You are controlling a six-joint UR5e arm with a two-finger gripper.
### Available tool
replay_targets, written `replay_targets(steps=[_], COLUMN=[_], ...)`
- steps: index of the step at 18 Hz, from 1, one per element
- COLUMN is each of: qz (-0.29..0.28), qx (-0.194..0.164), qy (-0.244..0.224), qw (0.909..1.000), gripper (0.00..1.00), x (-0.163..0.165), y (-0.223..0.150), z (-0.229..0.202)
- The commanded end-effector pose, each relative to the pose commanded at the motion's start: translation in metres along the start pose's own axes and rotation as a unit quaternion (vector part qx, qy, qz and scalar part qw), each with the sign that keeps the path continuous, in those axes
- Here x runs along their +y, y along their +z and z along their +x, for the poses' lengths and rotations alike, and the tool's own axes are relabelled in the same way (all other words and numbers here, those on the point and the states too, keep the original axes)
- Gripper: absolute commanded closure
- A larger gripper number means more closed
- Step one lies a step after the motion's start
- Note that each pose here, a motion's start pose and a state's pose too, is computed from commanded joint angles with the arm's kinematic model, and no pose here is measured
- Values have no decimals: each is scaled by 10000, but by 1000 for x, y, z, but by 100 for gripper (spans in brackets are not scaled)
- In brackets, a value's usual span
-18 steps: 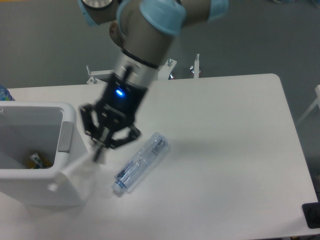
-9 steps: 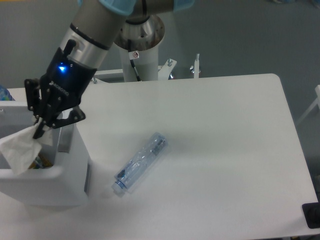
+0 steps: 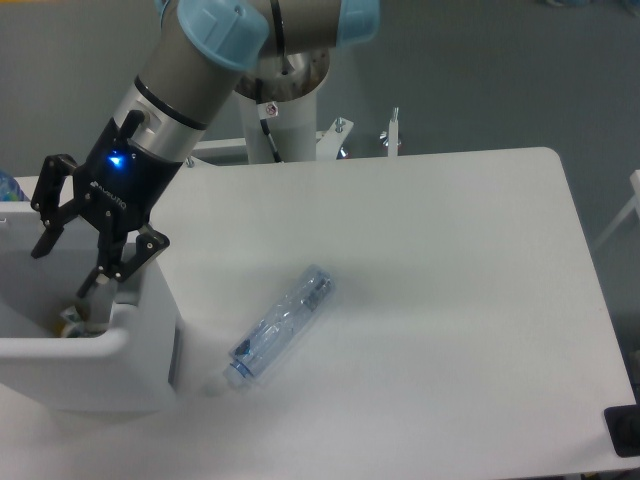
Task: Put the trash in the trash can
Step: 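Open the gripper to drop the wrapper into the bin, then move the gripper back over the clear water bottle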
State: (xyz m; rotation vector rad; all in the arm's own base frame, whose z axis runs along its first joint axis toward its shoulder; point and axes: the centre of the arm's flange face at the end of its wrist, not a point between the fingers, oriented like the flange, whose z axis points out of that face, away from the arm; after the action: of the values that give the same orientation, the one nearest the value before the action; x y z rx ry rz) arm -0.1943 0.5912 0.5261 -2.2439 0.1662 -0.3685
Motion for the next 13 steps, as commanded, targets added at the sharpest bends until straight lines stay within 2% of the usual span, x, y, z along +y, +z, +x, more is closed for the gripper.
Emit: replay_targets(steps=[4, 6, 9, 13], qz=[271, 289, 7, -258], qx=[-427, -525, -574, -620], qy=[8, 75, 194, -182], qw=[9987, 9982, 9982, 9976], gripper=[0, 0, 0, 0], x=[-27, -28, 5, 54], y=[-31, -30, -8, 5], z=[-61, -90, -132, -186])
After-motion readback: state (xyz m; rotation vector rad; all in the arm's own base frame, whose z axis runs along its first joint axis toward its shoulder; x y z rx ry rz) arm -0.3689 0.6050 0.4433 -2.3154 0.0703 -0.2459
